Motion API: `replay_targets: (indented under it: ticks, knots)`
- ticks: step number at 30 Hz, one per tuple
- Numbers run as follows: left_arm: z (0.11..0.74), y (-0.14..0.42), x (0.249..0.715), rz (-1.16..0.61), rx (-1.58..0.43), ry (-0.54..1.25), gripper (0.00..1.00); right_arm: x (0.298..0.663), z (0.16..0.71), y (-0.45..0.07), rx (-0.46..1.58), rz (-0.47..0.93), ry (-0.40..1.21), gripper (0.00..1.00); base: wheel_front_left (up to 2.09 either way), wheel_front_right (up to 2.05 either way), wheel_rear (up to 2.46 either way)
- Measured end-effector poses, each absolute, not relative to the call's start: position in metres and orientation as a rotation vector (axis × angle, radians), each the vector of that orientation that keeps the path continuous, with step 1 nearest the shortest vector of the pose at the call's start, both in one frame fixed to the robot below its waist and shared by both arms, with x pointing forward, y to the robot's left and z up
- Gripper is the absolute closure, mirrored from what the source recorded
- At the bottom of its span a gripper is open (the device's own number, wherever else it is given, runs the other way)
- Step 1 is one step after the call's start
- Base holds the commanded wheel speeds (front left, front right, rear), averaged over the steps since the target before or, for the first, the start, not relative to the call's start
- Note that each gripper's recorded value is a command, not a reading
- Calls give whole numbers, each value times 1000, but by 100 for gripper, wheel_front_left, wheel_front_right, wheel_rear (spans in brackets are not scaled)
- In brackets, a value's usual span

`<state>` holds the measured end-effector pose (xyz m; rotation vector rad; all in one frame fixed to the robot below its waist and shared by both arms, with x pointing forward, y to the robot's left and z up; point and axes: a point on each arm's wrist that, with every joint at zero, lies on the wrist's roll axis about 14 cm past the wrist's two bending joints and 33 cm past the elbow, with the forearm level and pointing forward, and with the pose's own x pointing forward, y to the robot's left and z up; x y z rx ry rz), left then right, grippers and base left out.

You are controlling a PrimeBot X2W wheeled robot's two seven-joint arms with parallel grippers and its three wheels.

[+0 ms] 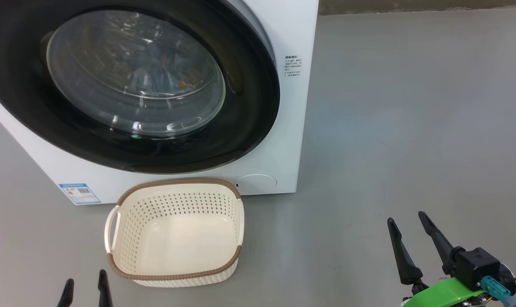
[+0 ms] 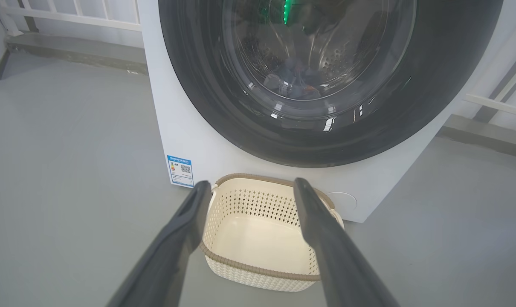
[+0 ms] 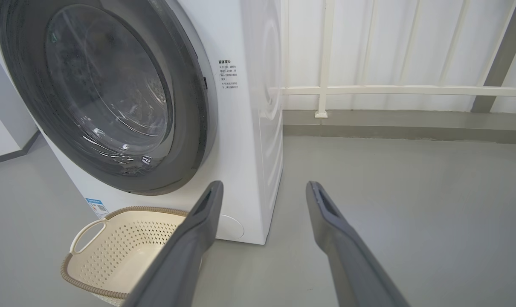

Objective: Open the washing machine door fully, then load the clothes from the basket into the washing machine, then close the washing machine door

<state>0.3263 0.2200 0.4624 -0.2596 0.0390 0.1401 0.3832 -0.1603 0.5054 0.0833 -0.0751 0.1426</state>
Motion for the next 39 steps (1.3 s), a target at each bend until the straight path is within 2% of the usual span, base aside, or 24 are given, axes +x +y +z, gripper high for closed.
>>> replay_targets:
  ticks: [10,11,19,39]
  knots:
    - [462,221,326,144,-259,41,0,384,499,-161,96,131,-57,0,0,0,0]
    - [462,221,326,144,-259,42,100,384,499,-161,96,131,-57,100,0,0,0]
    - [436,211,319,157,-314,125,100,373,466,-162,117,116,52,100,0,0,0]
    - [432,212,321,195,-524,145,100,372,464,-176,354,36,82,100,0,0,0]
